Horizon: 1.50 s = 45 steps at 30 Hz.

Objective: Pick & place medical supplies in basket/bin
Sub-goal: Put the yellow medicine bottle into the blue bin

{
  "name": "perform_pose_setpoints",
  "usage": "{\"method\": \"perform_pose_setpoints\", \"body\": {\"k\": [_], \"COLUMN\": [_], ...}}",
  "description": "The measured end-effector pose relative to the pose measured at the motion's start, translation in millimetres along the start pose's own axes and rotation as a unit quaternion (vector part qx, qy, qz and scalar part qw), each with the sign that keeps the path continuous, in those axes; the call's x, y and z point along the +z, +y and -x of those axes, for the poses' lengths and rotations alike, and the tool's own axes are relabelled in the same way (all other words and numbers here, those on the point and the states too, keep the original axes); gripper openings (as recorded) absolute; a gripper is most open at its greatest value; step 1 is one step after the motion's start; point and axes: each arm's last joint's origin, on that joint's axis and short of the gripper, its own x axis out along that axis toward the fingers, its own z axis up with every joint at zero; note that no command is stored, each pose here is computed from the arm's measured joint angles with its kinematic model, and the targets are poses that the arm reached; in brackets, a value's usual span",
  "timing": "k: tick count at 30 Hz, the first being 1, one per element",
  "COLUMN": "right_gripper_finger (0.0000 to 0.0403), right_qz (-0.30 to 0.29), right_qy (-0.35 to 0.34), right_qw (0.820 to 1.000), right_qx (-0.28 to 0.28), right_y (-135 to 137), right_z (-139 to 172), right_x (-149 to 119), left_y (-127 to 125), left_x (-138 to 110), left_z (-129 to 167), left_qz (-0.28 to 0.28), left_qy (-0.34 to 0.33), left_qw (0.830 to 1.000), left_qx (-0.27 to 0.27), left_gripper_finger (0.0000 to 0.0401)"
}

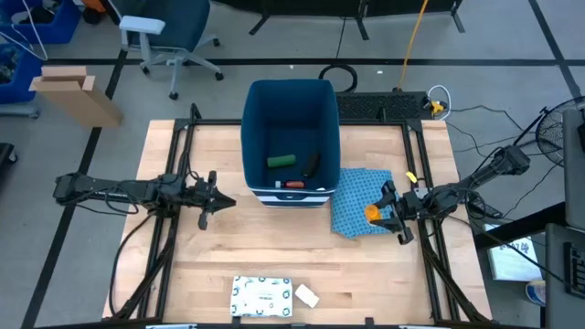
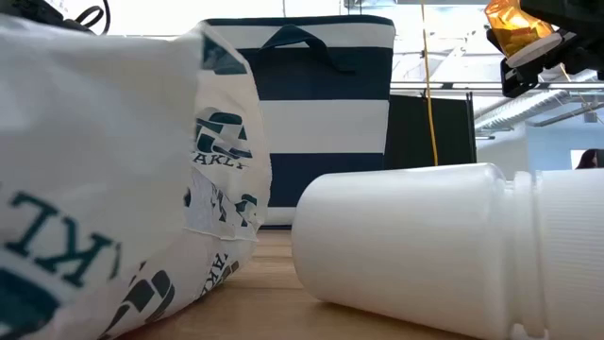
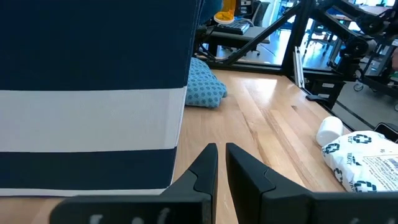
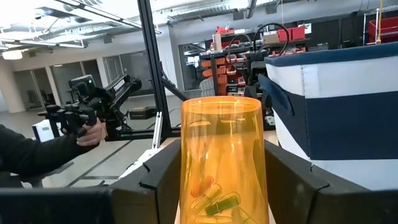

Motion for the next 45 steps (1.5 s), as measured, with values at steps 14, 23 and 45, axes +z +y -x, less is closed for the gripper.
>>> {"method": "perform_pose_setpoints", "body": {"k": [14,23,45], "right_gripper_finger": [0.0180,0.0180,0.0180], "right_qz": [0.039,0.119,0.075], "right_qy": [-0.022,-0.028,0.122], "right_qw": [0.993,0.980,0.975], "right_qx": [-0.105,-0.156,-0.167], "right_y": [-6,-3,-89], "right_z": [0,-26,-163], "right_x": [4,76,223], "left_y": [0,0,1], "left_x": [-2,-2,-1], "left_z": [0,0,0], "left_qz": [0.006,0.007,0.001], "left_qy": [0.011,0.010,0.005], "left_qw": [1.000,1.000,1.000], "left_qx": [0.001,0.002,0.014], "left_gripper_finger": [0.0037,0.0037,0.0037]}}
